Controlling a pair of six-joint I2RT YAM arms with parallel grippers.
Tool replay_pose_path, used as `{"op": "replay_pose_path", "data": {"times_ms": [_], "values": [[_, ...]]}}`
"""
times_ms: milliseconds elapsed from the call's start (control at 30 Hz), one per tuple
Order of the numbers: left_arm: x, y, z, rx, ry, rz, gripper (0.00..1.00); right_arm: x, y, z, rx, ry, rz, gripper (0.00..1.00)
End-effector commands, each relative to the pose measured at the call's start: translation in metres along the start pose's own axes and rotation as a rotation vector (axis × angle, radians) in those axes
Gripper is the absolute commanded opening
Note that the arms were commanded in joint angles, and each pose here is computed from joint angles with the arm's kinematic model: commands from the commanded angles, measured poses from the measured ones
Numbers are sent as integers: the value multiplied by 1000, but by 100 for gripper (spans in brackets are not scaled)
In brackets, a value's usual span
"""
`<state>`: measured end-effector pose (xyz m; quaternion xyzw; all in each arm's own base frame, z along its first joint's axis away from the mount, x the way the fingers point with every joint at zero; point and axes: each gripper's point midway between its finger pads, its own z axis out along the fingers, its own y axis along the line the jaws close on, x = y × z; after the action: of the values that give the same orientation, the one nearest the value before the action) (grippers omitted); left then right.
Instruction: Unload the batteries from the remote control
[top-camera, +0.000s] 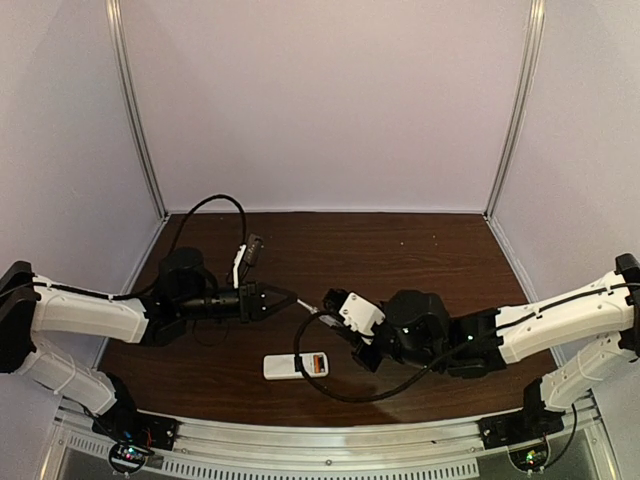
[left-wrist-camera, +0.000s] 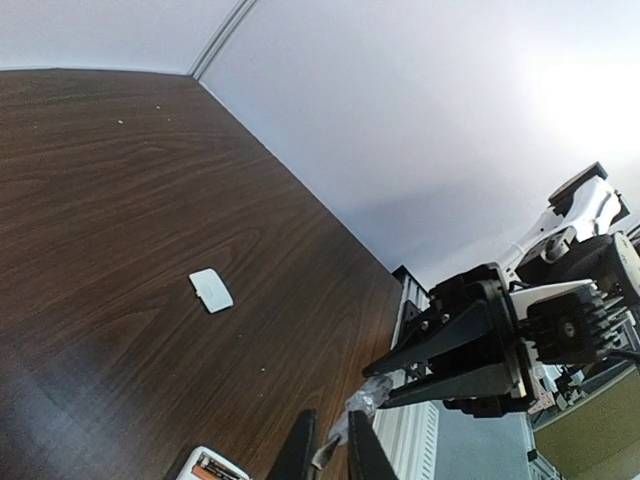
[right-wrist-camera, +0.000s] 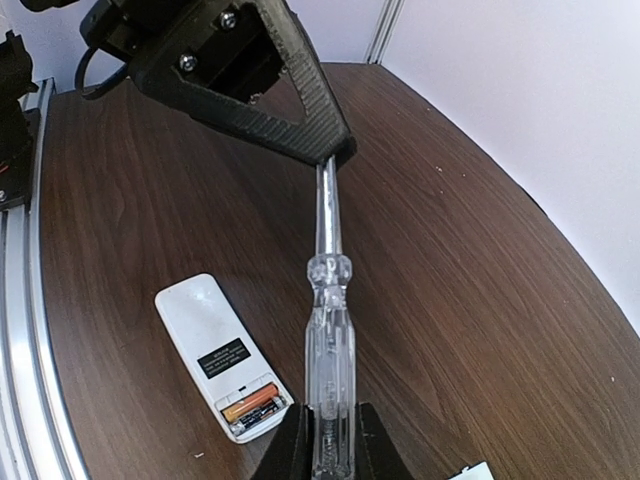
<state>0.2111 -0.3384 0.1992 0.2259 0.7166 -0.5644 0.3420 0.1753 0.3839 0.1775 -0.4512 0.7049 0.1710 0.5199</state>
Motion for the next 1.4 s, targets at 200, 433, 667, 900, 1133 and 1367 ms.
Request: {"op": "replay_pose_path", "data": {"times_ms": [200, 433, 667, 900, 1133, 1367], "values": [[-2, -4, -1, 33, -21, 22, 0, -2, 2, 2, 21, -15, 1, 0], [-5, -8, -6, 45, -44, 40, 0, 5, -5, 3, 61, -20, 56, 37], [-11, -15, -15, 50, -78, 77, 0, 14, -5, 0, 26, -15, 164, 85], [-16, -25, -23, 81, -112, 116, 0, -5, -16, -15, -173, -119, 456, 95], [-23, -36, -30, 107, -147, 166, 0, -40, -23, -34, -379, -276, 672, 95], [-34, -57, -35, 186, -186, 214, 0, -61, -27, -34, -480, -342, 806, 94]]}}
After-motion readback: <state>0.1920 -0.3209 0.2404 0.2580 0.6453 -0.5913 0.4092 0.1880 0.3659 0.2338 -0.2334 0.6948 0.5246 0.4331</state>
